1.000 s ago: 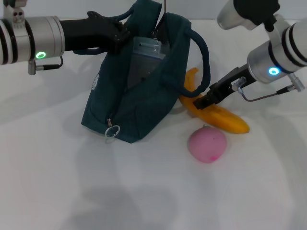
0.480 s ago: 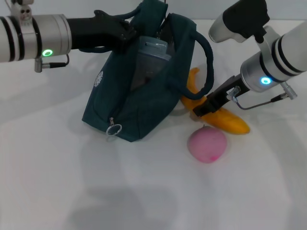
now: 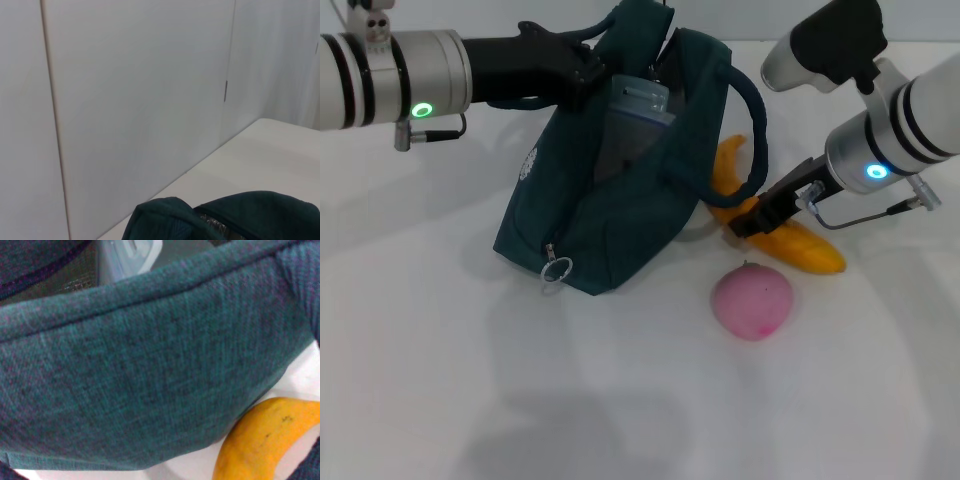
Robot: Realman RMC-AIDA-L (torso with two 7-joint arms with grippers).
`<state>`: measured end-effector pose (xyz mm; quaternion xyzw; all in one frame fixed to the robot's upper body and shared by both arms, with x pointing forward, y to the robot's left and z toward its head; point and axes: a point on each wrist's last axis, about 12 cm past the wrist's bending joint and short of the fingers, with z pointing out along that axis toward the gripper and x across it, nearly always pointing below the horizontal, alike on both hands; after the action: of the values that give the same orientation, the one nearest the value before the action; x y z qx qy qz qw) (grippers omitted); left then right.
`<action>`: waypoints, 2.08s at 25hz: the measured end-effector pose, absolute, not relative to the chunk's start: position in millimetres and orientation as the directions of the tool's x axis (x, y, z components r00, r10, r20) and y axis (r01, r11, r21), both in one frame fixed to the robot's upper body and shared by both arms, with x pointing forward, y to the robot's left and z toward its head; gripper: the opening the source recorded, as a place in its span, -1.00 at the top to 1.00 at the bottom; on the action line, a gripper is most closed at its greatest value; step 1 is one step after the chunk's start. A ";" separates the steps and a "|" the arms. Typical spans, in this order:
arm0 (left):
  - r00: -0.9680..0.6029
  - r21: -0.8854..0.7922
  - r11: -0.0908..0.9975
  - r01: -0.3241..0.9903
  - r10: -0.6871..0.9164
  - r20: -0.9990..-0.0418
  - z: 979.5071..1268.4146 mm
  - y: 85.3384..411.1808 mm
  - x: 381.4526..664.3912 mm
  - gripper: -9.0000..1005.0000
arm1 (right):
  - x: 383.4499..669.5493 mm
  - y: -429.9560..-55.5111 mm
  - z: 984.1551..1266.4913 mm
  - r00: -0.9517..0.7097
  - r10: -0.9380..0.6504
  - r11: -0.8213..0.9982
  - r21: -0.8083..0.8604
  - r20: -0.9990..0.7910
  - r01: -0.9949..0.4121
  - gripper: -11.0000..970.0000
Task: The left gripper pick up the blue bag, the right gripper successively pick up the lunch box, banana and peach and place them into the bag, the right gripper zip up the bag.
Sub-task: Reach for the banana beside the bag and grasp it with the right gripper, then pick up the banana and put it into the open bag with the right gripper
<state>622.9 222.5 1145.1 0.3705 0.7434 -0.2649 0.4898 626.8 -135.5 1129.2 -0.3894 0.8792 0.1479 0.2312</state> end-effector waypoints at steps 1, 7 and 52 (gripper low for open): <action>-0.247 -0.031 0.586 0.810 0.291 -0.924 1144.8 222.8 622.7 0.91 | 626.2 -137.3 1128.6 -0.592 -0.612 0.656 0.081 -0.524 -0.750 0.04; -0.254 -0.036 0.594 0.804 0.288 -0.923 1142.9 226.4 621.4 0.91 | 620.8 -165.7 1135.4 -0.605 -0.523 0.706 0.092 -0.601 -0.702 0.10; -0.180 -0.038 0.534 0.845 0.216 -0.960 1153.2 230.1 606.1 0.91 | 587.9 -179.0 1138.4 -0.289 0.400 0.283 0.417 -0.870 -0.864 0.10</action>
<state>606.1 230.1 1153.2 0.3760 0.7057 -0.3031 0.5185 587.9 -179.0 1138.4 -0.2027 0.5719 0.5634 0.5607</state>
